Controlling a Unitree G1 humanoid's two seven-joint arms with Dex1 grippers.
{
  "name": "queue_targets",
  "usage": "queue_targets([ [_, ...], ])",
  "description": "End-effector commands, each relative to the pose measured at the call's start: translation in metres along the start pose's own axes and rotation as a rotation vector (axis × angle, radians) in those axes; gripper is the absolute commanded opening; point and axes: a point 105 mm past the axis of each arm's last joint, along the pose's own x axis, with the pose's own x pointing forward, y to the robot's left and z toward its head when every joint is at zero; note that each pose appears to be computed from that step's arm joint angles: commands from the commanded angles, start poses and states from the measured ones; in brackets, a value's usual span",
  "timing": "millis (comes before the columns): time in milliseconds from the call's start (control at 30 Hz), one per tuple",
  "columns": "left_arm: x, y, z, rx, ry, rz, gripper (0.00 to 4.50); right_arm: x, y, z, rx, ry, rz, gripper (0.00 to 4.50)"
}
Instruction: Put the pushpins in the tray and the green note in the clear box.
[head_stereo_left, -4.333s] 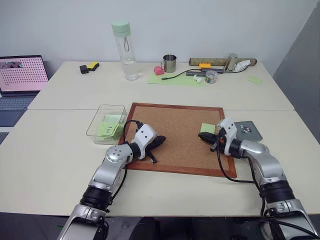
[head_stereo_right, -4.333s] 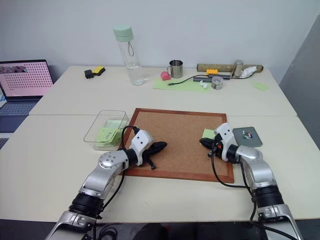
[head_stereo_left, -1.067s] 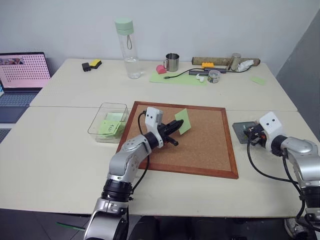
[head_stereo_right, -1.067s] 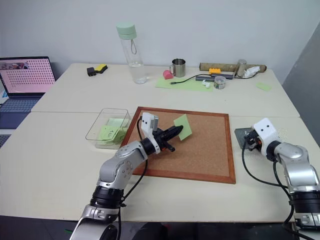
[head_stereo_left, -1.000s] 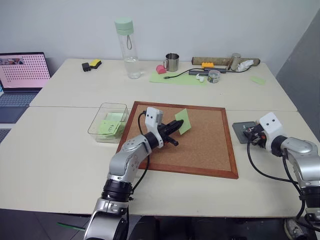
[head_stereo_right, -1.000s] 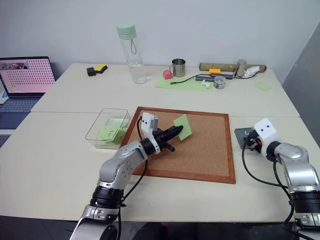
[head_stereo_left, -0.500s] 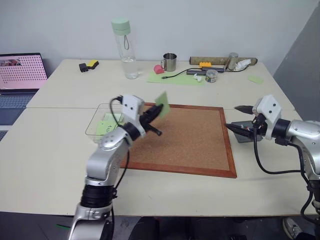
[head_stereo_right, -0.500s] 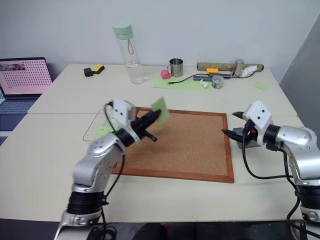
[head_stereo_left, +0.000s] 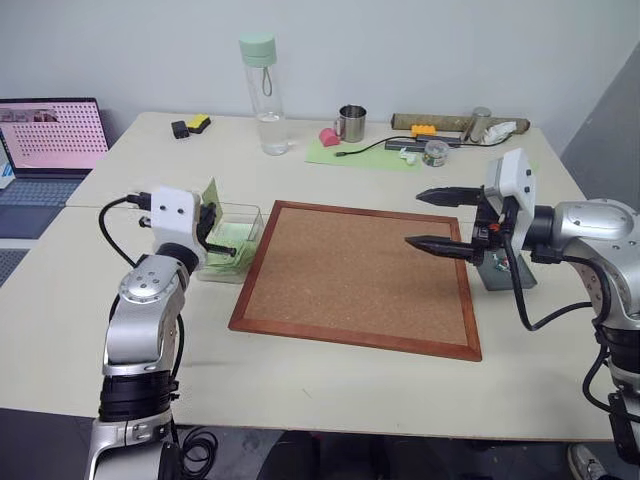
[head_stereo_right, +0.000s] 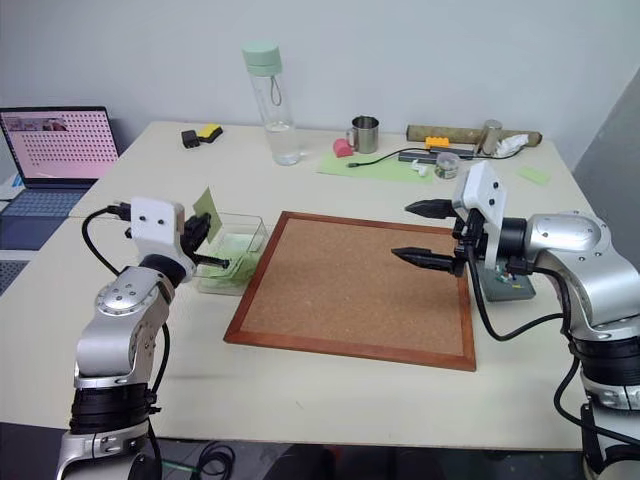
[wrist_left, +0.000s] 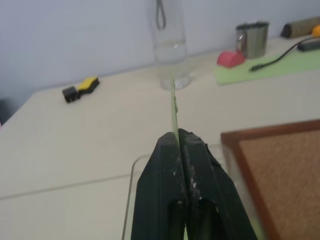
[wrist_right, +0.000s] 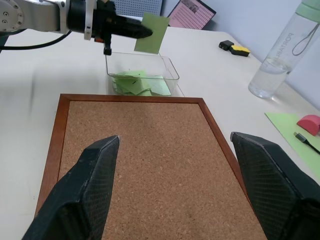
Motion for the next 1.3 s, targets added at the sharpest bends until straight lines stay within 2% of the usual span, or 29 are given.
queue_targets([
  [33, -0.001, 0.010, 0.001, 0.019, 0.008, 0.049, 0.52, -0.003, -0.001, 0.013, -0.049, -0.019, 0.000, 3.84],
  [267, -0.002, -0.004, 0.009, 0.019, -0.030, -0.035, 1.76, -0.007, 0.000, 0.011, -0.050, -0.007, -0.006, 3.84],
  [500, -0.013, 0.003, 0.024, 0.106, -0.065, -0.050, 3.09, -0.012, -0.004, 0.006, -0.062, 0.021, -0.028, 3.84],
  [533, -0.015, 0.002, 0.028, 0.109, -0.075, -0.061, 3.13, -0.013, -0.004, 0.005, -0.064, 0.025, -0.030, 3.84],
  [567, -0.017, 0.002, 0.031, 0.110, -0.080, -0.072, 3.40, -0.014, -0.004, 0.004, -0.065, 0.029, -0.034, 3.84],
  [633, -0.022, 0.003, 0.039, 0.079, -0.093, -0.118, 3.62, -0.018, -0.006, 0.003, -0.063, 0.038, -0.045, 3.84],
  [733, -0.034, 0.012, 0.045, 0.115, -0.057, -0.210, 3.96, -0.030, -0.009, 0.000, -0.053, 0.069, -0.066, 3.84],
  [833, -0.054, 0.033, 0.035, 0.275, 0.065, -0.316, 3.96, -0.050, -0.009, -0.011, -0.030, 0.149, -0.067, 3.84],
  [967, -0.079, 0.080, 0.026, 0.459, 0.204, -0.304, 3.96, -0.086, -0.012, -0.034, -0.003, 0.296, -0.115, 3.84],
  [1167, -0.100, 0.115, 0.016, 0.403, 0.251, -0.334, 3.96, -0.139, -0.013, -0.064, 0.060, 0.452, -0.220, 3.84],
  [1300, -0.105, 0.118, 0.008, 0.354, 0.269, -0.379, 3.96, -0.154, -0.008, -0.073, 0.085, 0.483, -0.246, 3.84],
])
